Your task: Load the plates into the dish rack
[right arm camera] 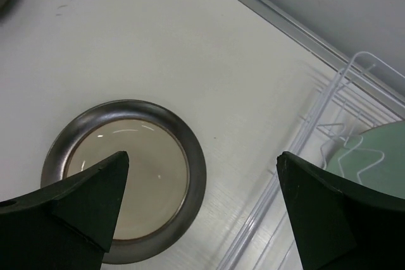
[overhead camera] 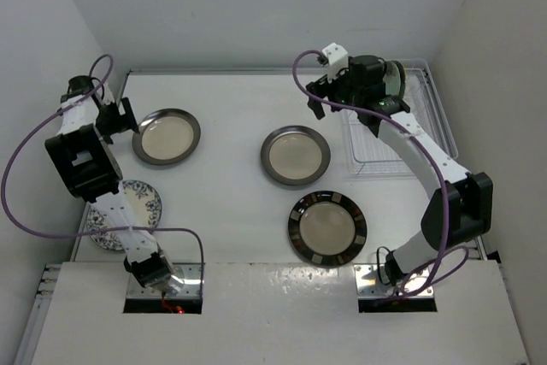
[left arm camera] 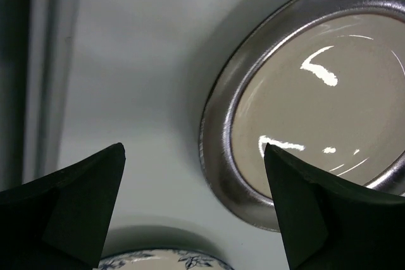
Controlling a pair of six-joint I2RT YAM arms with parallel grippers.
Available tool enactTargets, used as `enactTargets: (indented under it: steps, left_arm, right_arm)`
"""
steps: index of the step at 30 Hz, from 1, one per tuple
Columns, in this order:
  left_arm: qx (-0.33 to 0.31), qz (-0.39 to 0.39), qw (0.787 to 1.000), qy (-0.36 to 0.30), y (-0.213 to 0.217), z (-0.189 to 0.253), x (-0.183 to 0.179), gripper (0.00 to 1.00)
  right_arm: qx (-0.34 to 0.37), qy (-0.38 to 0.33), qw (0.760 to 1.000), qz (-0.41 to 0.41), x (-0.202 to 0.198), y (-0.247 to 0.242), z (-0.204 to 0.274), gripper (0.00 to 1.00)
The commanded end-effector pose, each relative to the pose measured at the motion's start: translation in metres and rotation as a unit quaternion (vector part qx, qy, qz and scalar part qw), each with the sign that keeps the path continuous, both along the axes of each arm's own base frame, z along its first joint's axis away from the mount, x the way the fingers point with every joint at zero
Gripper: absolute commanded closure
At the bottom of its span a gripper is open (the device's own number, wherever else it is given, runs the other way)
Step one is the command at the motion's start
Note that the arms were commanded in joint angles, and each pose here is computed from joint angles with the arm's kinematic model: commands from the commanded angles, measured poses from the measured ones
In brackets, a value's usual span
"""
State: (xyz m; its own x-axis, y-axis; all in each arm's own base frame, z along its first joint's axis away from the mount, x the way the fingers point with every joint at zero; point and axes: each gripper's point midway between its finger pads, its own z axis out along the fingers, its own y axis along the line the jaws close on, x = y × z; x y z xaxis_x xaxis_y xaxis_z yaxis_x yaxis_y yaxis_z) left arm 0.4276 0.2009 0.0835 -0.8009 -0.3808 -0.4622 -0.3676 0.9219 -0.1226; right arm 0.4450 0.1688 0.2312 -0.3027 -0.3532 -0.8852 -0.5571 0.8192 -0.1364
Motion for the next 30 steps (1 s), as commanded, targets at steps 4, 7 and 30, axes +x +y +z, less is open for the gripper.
enactTargets:
  steps: [4,7,30]
  left_arm:
    - [-0.119,-0.024,0.993,0.005,-0.029,-0.047,0.002,0.09]
    - [-0.128,-0.039,0.991,0.006,-0.035,-0.058,0.009,0.13]
    - [-0.128,-0.221,0.944,-0.210,-0.128,0.123,0.077,1.00]
  right_arm:
    - [-0.016,-0.064,0.997,0.032,-0.003,0.026,0.037,0.00]
    - [-0.017,-0.073,0.997,0.028,-0.003,0.029,0.040,0.00]
    - [-0.008,-0.054,0.997,0.060,-0.006,0.055,0.034,0.00]
